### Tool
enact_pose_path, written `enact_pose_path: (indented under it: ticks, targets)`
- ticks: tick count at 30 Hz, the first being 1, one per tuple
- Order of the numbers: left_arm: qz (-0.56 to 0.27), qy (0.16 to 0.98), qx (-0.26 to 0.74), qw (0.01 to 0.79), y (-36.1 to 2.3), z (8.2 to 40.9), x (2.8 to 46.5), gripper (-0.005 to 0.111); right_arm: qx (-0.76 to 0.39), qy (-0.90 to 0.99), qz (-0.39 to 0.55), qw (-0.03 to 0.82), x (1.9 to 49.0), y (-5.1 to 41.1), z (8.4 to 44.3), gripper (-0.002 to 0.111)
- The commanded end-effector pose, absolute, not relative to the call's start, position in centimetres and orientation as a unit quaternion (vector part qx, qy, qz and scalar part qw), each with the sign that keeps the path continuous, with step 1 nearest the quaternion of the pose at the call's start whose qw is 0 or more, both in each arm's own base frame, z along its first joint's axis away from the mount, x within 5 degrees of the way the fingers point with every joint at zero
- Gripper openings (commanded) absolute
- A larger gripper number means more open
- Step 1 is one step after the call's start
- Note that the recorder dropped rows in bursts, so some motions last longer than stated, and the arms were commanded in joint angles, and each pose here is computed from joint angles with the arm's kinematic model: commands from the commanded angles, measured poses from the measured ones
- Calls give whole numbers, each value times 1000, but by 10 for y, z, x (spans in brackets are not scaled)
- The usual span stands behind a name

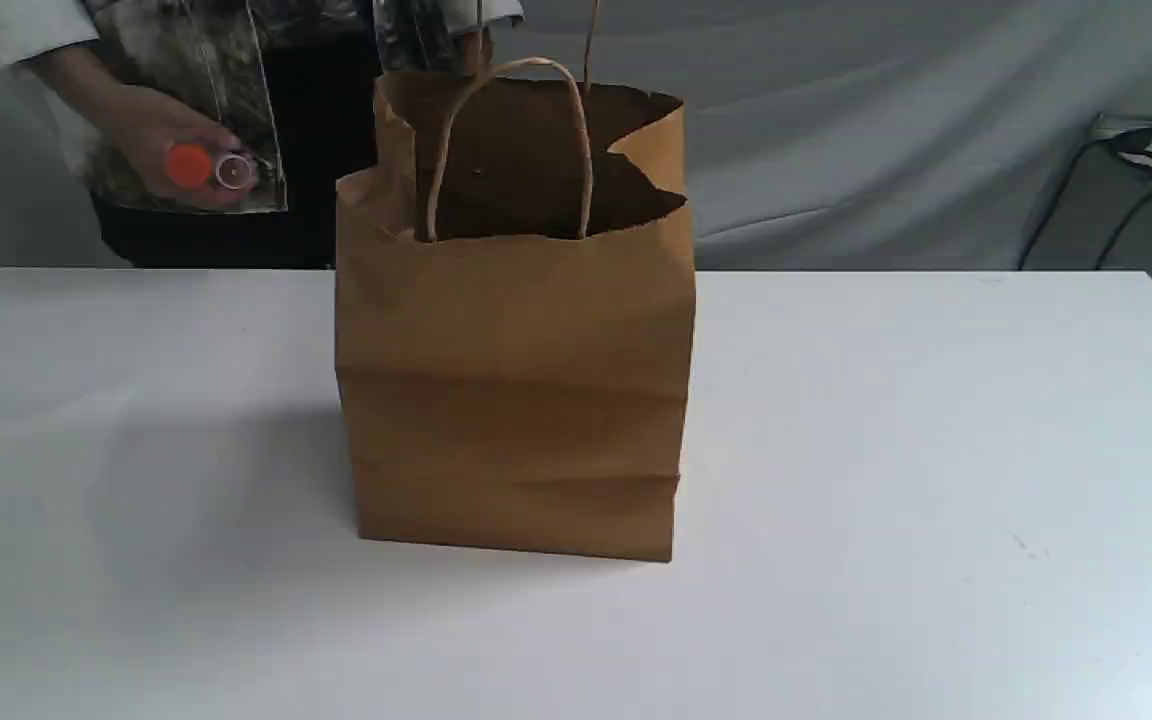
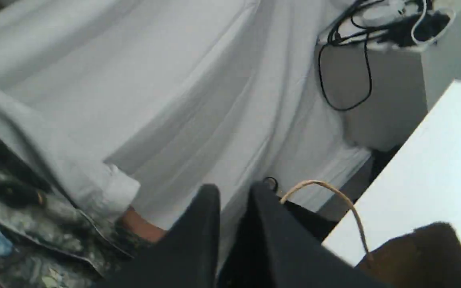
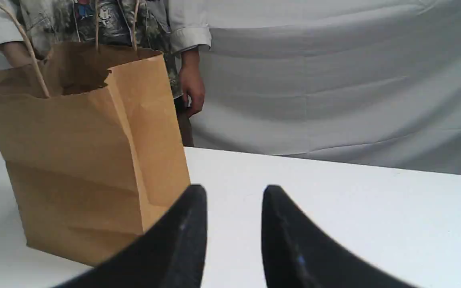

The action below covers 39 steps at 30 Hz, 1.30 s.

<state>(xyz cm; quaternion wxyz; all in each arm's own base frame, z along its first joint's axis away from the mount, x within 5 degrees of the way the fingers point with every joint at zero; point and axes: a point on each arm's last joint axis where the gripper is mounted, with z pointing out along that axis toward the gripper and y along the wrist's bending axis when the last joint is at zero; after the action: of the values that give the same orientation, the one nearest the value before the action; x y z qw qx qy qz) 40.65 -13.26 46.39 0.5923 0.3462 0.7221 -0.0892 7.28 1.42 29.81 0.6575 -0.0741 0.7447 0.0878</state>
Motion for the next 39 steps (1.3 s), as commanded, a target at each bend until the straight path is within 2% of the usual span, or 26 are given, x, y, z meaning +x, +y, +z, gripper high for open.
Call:
enact_pose_path:
  ticks: [1, 4, 7, 9, 12, 14, 16, 20, 24, 27, 28, 30, 32, 34, 39]
  targets:
    - [-142, 758, 251, 585, -118, 468, 408, 5, -77, 745, 88, 657, 73, 15, 297, 25]
    - [-128, 766, 280, 564, -112, 467, 403, 5, -76, 745, 87, 657, 73, 15, 297, 25]
    - [-54, 764, 304, 566, -99, 472, 399, 5, -75, 747, 86, 655, 73, 14, 297, 25]
    - [-46, 764, 255, 590, -84, 478, 404, 5, -76, 746, 86, 656, 73, 14, 297, 25]
    - [-106, 784, 91, 605, -51, 477, 418, 4, -76, 746, 86, 656, 73, 14, 297, 25]
    - [-139, 802, -2, 581, -26, 463, 430, 4, -75, 747, 86, 655, 73, 14, 297, 25]
    - [-157, 828, -41, 537, -11, 444, 439, 4, -75, 747, 86, 655, 73, 14, 297, 25]
    - [-158, 871, 56, 463, -12, 415, 443, 4, -74, 750, 83, 652, 73, 14, 296, 25]
    - [-212, 897, 66, 383, -21, 395, 441, 5, -73, 752, 82, 650, 73, 13, 295, 25]
    - [-248, 909, 69, 327, -26, 376, 444, 15, -73, 752, 82, 650, 73, 13, 295, 25]
    - [-262, 908, 67, 321, -28, 373, 446, 22, -73, 752, 82, 650, 73, 13, 295, 25]
    - [-281, 900, 48, 329, -29, 371, 452, 33, -73, 752, 82, 650, 73, 13, 295, 25]
    - [-291, 895, 7, 339, -29, 366, 460, 49, -73, 752, 82, 650, 73, 13, 295, 25]
    - [-292, 892, 3, 345, -30, 364, 464, 58, -73, 752, 82, 650, 73, 13, 295, 25]
    - [-309, 893, 3, 327, -54, 350, 479, 58, -73, 752, 82, 650, 73, 14, 295, 25]
